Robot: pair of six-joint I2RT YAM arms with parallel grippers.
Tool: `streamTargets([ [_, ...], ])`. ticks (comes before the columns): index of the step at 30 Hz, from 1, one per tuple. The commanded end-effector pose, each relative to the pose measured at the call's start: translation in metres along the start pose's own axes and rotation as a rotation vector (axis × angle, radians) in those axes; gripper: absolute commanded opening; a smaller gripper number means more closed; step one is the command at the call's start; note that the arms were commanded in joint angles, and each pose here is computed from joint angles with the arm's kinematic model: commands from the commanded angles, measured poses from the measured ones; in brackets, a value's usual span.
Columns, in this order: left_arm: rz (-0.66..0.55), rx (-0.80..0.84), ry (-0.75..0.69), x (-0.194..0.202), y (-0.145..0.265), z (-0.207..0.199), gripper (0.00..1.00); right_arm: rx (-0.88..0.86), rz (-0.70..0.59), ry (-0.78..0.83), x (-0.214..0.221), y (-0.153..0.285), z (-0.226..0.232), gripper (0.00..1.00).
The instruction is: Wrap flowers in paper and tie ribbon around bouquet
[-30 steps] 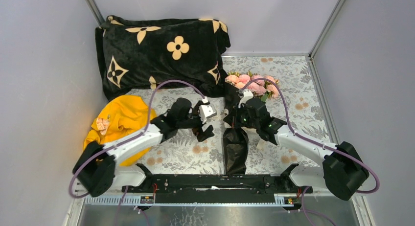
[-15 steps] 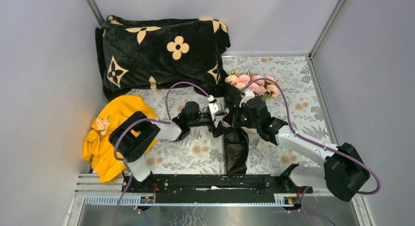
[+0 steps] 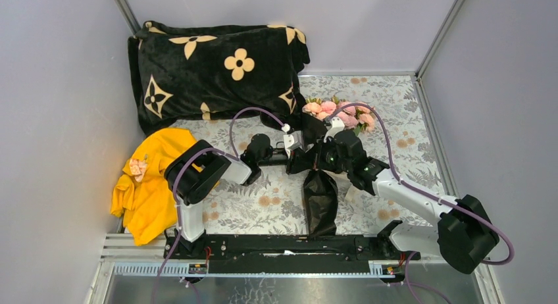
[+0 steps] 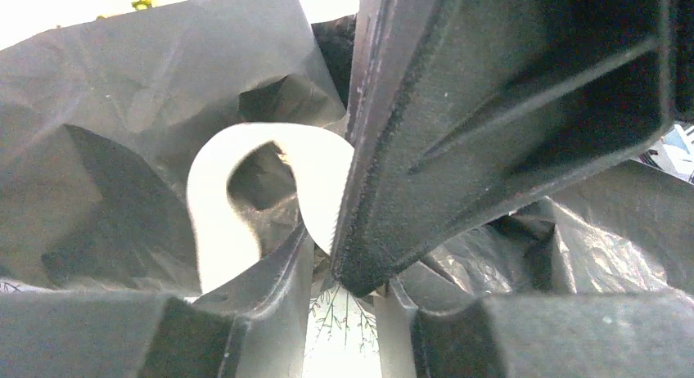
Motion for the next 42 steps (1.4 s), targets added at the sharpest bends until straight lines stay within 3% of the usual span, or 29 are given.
streamTargets([
  [1, -0.08, -0.024, -0.054, -0.017, -0.003, 0.011, 0.36, -0.058, -0.036, 0.038, -0.017, 0.01, 0.018, 0.0],
  [5, -0.064, -0.098, -0.033, -0.015, 0.006, 0.013, 0.55, -0.022, -0.026, 0.04, -0.014, 0.014, 0.013, 0.0],
  [11, -0.012, -0.132, -0.137, -0.014, 0.026, 0.004, 0.58, -0.005, 0.007, 0.03, -0.008, 0.022, 0.01, 0.0],
  [19, 0.0, -0.089, -0.257, -0.02, 0.029, 0.001, 0.98, -0.041, 0.039, 0.064, 0.0, 0.028, 0.01, 0.0],
  [22, -0.009, -0.13, -0.271, -0.022, 0.017, 0.018, 0.99, -0.055, 0.03, 0.074, -0.003, 0.028, 0.013, 0.0],
  [26, -0.037, -0.044, -0.289, -0.024, 0.003, 0.022, 0.99, -0.061, 0.02, 0.073, -0.003, 0.028, 0.013, 0.0],
  [33, -0.034, 0.166, -0.159, -0.008, 0.005, -0.017, 0.95, -0.018, -0.034, 0.061, -0.01, 0.03, 0.01, 0.0],
  [42, -0.085, -0.114, 0.231, -0.02, -0.003, -0.017, 0.71, -0.018, -0.063, 0.054, -0.01, 0.027, 0.007, 0.0],
])
Point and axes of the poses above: each gripper's point midway between its finger pads, its own y axis back along the fingers, its own z axis along the line the jaws close on, x = y × z, the point moved 6 cm from there along y, back along the fingers, and after that the axes turned 7 degrees about -y, right-handed, at the moved point
